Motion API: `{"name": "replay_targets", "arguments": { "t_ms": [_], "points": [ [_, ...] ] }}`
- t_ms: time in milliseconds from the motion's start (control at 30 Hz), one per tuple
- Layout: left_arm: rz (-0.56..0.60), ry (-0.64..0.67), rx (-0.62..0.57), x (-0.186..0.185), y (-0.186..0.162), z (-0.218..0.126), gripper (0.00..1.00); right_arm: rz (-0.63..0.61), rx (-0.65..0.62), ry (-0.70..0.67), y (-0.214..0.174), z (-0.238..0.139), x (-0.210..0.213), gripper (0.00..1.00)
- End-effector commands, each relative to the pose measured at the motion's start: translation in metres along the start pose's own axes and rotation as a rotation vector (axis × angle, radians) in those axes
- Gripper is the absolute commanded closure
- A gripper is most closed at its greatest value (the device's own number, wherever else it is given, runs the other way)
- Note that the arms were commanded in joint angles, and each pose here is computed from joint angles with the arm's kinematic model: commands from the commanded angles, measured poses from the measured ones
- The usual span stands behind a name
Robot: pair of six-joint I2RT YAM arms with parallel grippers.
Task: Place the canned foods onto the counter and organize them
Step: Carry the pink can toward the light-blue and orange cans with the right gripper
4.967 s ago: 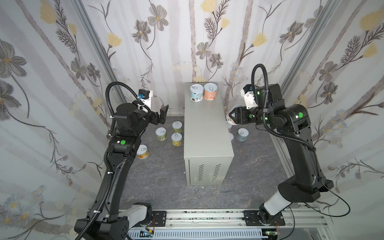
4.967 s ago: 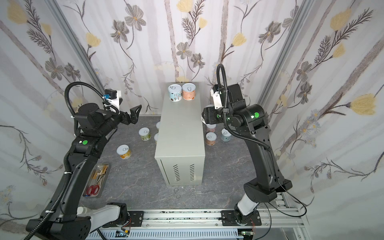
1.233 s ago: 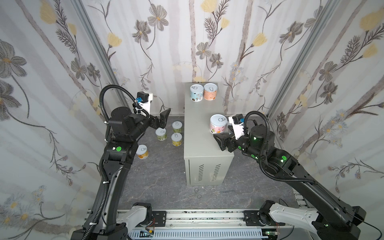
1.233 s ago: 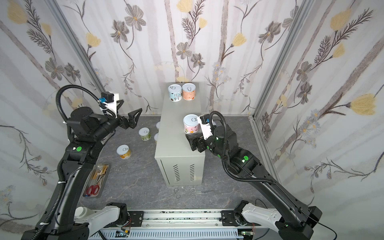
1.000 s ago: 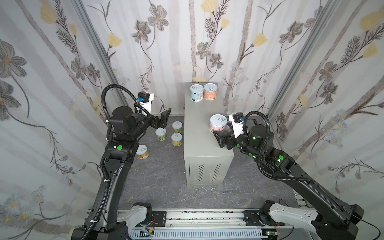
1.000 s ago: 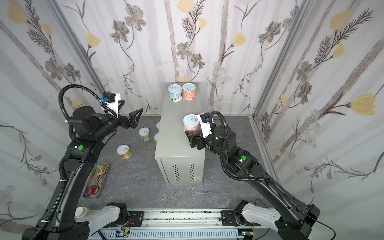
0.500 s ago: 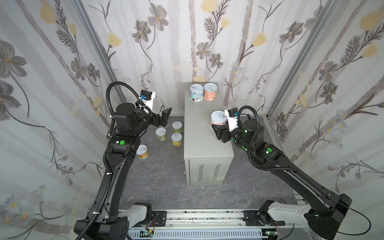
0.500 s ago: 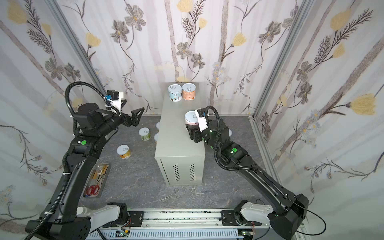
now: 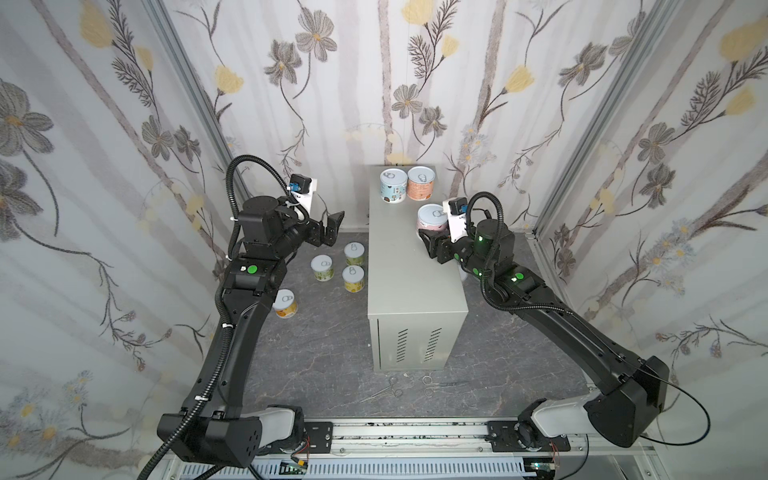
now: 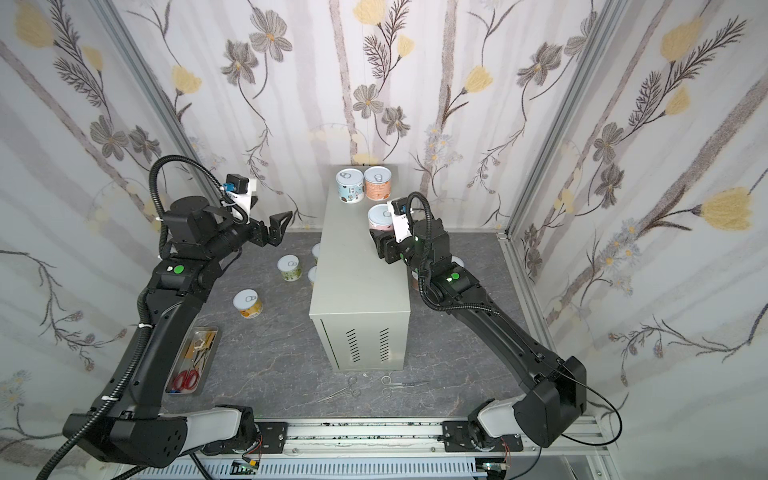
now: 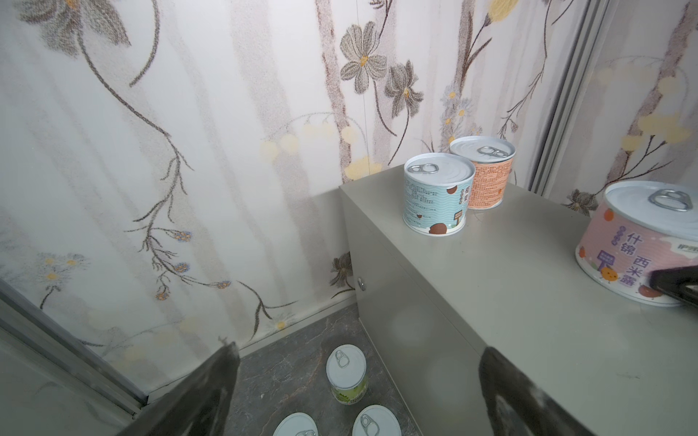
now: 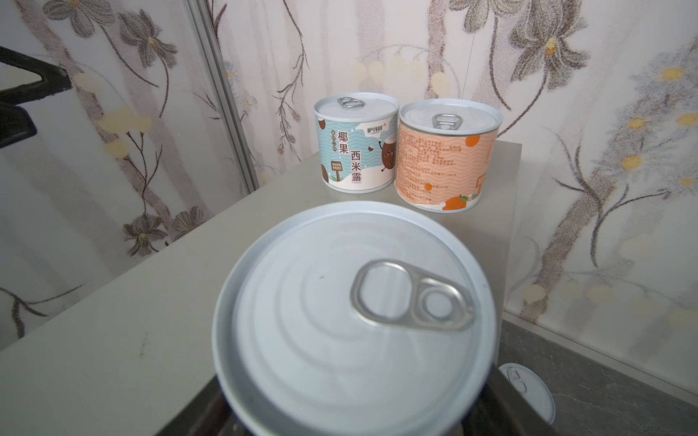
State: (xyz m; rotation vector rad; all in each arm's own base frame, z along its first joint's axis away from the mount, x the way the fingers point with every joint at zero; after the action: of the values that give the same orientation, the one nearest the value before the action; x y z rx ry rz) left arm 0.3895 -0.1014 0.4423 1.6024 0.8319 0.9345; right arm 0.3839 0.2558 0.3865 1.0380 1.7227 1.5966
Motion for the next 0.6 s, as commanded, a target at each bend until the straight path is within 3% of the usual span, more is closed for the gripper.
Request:
{"name": "replay_targets", "arguments": {
  "t_ms": [0,567],
  "points": [
    [0.027,0.015,0.004,0.004,0.002,0.003,0.0,-0.048,0.008,-0.009,-0.004,0.011,-0.003,0.38],
    [0.026,0.005,0.045,0.009,-0.004,0.022,0.0,-0.055,0.017,-0.04,-0.015,0.044,-0.021,0.37]
  ]
}}
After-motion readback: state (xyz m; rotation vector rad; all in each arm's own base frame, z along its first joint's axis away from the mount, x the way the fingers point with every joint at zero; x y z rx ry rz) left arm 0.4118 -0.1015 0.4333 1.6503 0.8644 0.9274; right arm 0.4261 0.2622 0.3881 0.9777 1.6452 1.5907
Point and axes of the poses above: each gripper's point midway between its finger pads, its own z axis out along the fingers, its own x axis along the line the jaws close on, y = z × x, the point moved 1 cm from there along -z, back along the fingers, and after that the axes turned 4 degrees about z, right-handed, at the moved point
